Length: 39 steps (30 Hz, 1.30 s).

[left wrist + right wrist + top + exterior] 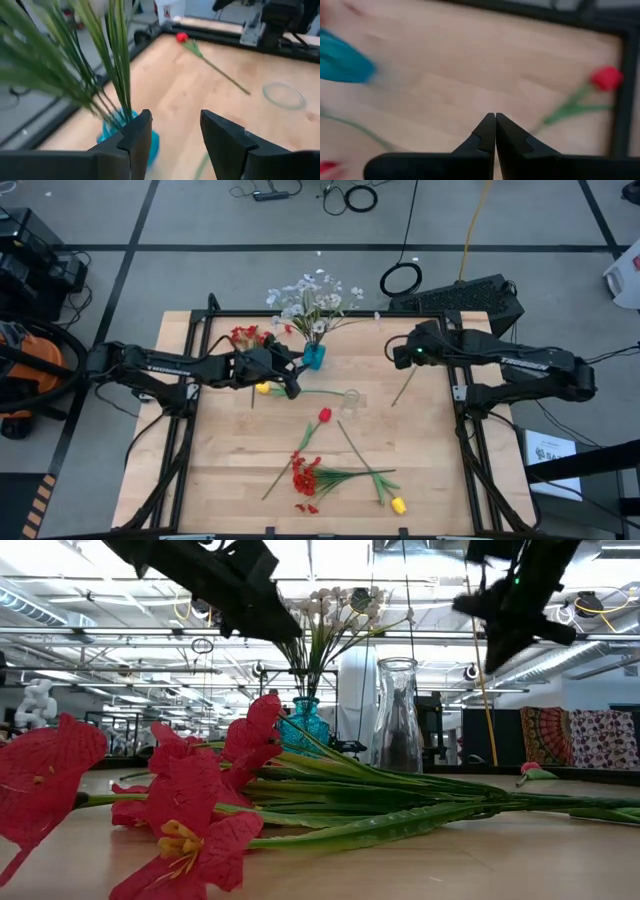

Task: Sort flowers into vase by color
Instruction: Put the top red tulip into the transparent vase

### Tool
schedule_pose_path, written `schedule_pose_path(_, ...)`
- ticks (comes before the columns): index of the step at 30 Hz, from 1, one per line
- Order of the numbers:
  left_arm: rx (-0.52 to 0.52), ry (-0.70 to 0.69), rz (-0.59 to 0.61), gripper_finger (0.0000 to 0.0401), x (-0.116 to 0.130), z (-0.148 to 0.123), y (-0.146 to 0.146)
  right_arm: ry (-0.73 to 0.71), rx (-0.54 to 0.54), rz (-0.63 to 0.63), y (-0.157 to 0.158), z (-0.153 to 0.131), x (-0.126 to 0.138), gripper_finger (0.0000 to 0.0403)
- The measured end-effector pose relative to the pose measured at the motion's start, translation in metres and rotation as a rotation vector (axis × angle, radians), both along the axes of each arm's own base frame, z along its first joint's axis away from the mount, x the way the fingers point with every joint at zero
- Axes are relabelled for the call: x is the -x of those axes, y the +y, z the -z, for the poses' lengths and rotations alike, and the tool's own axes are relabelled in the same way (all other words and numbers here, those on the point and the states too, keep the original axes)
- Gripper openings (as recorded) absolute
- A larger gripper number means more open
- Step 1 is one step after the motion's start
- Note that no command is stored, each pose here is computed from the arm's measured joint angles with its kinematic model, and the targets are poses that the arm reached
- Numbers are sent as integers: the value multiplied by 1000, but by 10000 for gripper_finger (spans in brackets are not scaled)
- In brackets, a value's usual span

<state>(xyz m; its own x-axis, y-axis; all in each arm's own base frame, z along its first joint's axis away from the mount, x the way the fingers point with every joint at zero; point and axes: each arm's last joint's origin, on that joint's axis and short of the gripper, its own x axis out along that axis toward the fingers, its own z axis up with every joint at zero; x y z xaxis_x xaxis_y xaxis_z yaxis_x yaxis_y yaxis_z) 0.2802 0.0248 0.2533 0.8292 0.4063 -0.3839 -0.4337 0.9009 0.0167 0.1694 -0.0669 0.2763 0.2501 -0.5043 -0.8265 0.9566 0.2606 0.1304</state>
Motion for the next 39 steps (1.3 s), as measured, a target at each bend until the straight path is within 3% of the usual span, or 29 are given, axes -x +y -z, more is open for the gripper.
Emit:
schedule_pose_path(4, 89, -13, -23, 133, 7, -3, -6, 122, -67, 37, -14, 13, 0, 23)
schedule_pose_path(9, 115, 2, 0, 31, 11, -4, -17, 202, -94, 33, -33, 22, 0, 45)
schedule_pose_path(11, 132, 19, 7, 10, 13, -3, -21, 222, -100, 32, -38, 24, 1, 54)
schedule_pose_path(19, 263, 92, 27, 4, 20, 7, -46, 247, -115, 22, -48, 36, 10, 84)
schedule_pose_path(28, 262, 145, 99, 4, 24, 11, -62, 247, -207, 29, -38, 79, 17, 101)
schedule_pose_path(39, 330, 97, 58, 4, 21, 9, -57, 257, -236, 24, -29, 82, 16, 98)
